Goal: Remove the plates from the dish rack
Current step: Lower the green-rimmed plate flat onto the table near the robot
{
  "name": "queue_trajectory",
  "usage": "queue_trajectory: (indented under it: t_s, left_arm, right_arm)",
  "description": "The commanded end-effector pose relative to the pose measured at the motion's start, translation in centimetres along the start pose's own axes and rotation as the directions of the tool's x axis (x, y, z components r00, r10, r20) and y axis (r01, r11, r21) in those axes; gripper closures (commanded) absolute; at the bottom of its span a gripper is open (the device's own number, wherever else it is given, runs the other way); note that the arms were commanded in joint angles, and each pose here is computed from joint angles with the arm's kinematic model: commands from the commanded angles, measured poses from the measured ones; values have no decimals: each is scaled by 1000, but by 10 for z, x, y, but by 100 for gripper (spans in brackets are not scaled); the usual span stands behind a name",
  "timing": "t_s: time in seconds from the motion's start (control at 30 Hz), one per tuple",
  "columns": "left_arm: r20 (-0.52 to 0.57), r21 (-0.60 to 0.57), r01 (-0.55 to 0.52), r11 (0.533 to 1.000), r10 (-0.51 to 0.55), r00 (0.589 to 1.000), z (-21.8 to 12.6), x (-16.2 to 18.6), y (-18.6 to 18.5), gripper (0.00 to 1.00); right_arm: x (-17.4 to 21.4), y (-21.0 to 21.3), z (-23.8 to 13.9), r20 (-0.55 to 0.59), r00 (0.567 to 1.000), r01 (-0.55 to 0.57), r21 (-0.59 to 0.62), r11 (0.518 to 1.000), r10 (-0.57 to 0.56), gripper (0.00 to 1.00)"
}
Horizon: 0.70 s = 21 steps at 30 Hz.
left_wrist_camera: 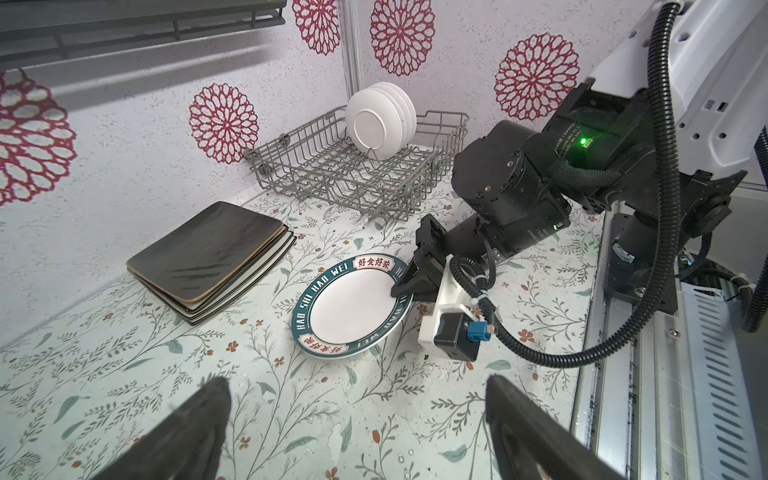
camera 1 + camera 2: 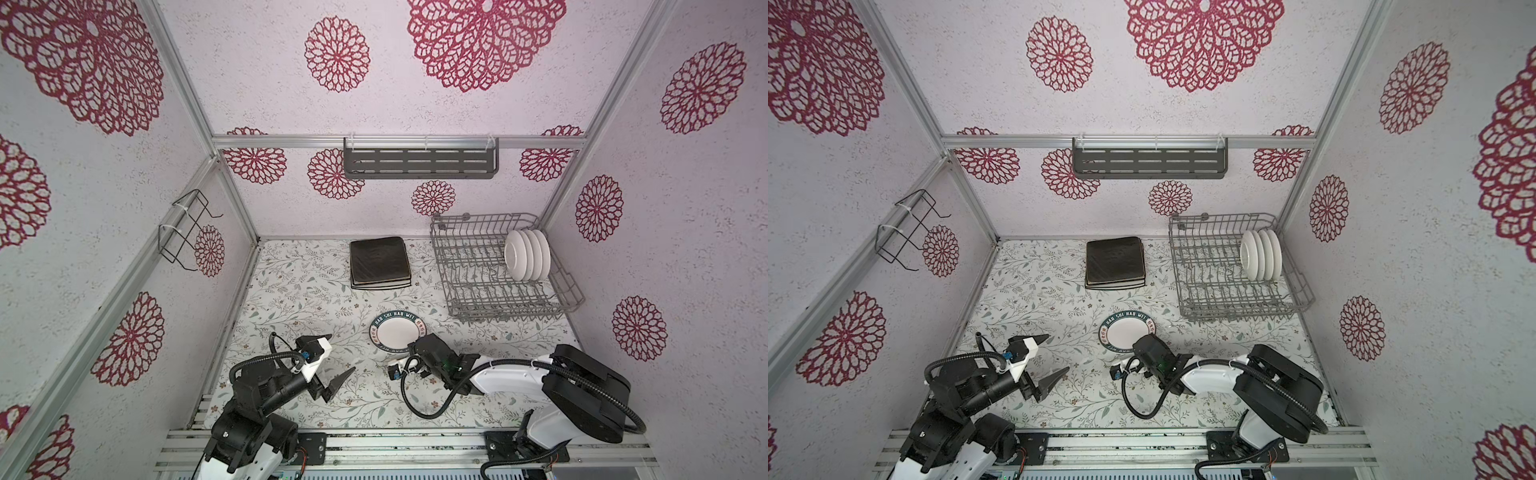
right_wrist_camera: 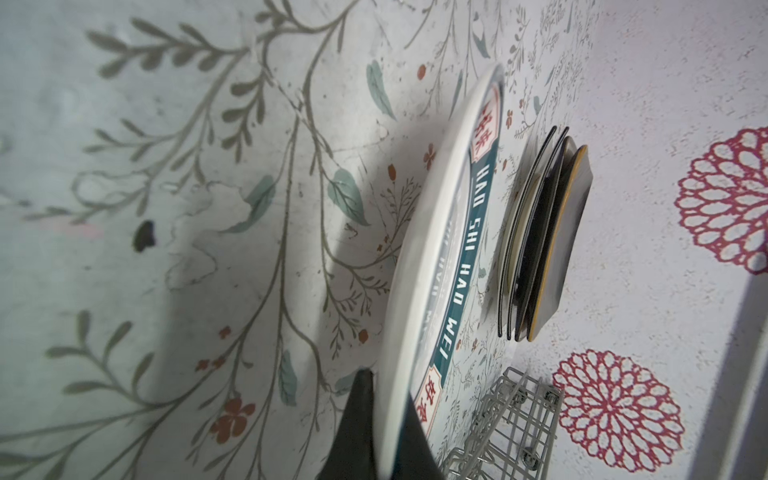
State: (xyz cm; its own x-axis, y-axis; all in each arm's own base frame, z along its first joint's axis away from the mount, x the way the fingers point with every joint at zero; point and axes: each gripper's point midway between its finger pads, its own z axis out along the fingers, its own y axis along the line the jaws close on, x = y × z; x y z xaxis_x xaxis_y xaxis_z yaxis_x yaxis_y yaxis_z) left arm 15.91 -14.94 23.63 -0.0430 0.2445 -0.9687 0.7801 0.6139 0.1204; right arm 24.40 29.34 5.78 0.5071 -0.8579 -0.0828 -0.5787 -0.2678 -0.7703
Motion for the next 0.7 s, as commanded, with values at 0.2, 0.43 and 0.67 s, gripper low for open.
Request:
queue_trajectory:
  t_s: [0.2,0.43,0.67]
  left_arm:
    - [37,9,-36,999,36,999,-2,-6,-3,3]
    - [42,9,-39,999,38,998,-3,-7,-4,3]
    - [50,10,-43,999,42,998,-4,-8,-5,3]
  right_arm:
    - [-9,-14,2,-4,999,40,30,999,-40,89]
    - [-9,-6,6,-11,998,55,2,998,-55,64]
    - [-10,3,8,-8,998,70,-43,997,-70,56]
